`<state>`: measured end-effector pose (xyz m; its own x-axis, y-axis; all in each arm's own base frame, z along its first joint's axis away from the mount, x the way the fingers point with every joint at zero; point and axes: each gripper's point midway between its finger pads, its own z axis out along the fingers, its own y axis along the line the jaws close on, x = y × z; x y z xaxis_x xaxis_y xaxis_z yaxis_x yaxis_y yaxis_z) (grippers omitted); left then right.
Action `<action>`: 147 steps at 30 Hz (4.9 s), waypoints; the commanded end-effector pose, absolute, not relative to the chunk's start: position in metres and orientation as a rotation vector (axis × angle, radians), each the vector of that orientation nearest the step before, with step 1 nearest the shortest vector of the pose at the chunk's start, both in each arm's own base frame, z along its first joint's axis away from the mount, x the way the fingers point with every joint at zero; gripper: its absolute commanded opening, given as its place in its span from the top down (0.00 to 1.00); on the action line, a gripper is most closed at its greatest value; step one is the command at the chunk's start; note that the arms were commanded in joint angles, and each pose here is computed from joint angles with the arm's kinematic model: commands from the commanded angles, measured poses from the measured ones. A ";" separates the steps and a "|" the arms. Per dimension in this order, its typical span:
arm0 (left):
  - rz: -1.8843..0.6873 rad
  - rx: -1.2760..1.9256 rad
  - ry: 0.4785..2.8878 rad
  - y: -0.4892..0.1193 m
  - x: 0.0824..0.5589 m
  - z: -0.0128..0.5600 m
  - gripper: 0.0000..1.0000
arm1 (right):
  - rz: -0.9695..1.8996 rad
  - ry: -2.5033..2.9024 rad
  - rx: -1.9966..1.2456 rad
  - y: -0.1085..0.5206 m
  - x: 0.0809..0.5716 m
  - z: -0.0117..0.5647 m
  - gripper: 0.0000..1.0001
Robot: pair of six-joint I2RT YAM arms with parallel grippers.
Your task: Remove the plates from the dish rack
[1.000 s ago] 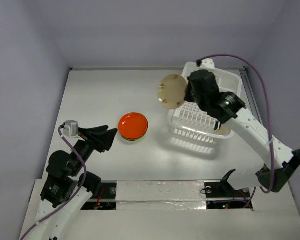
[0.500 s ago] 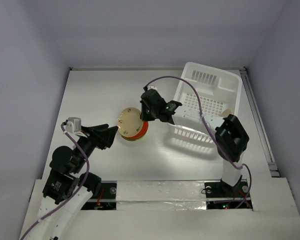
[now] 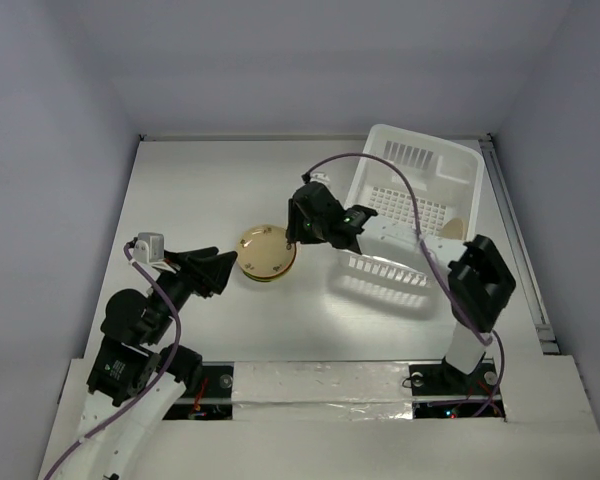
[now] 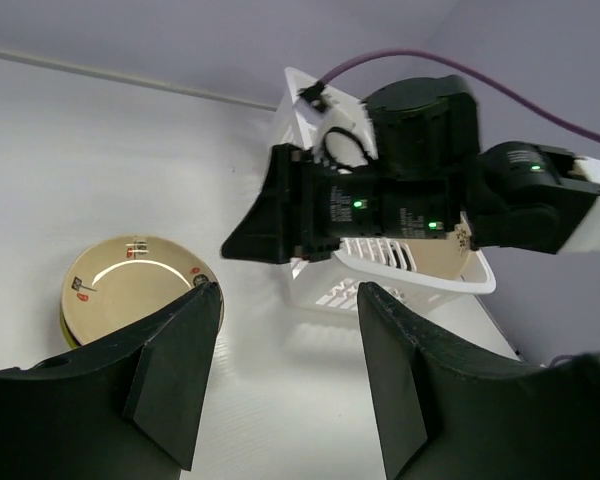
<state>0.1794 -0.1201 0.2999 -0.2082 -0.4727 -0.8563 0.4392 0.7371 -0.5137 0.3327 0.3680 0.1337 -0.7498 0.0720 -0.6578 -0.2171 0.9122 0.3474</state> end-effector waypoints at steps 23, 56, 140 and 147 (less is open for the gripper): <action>-0.868 0.010 1.454 -0.118 0.165 0.325 0.47 | -0.384 2.142 0.670 -0.027 0.291 0.233 0.59; -0.868 0.004 1.451 -0.117 0.163 0.326 0.46 | -0.763 2.343 0.504 -0.063 0.311 0.198 1.00; -0.748 -0.061 1.619 -0.112 0.210 0.292 0.45 | 0.677 1.957 -0.141 0.337 0.309 0.290 1.00; -0.739 -0.041 1.600 -0.111 0.207 0.302 0.40 | 0.830 1.585 -0.005 0.249 0.249 0.406 1.00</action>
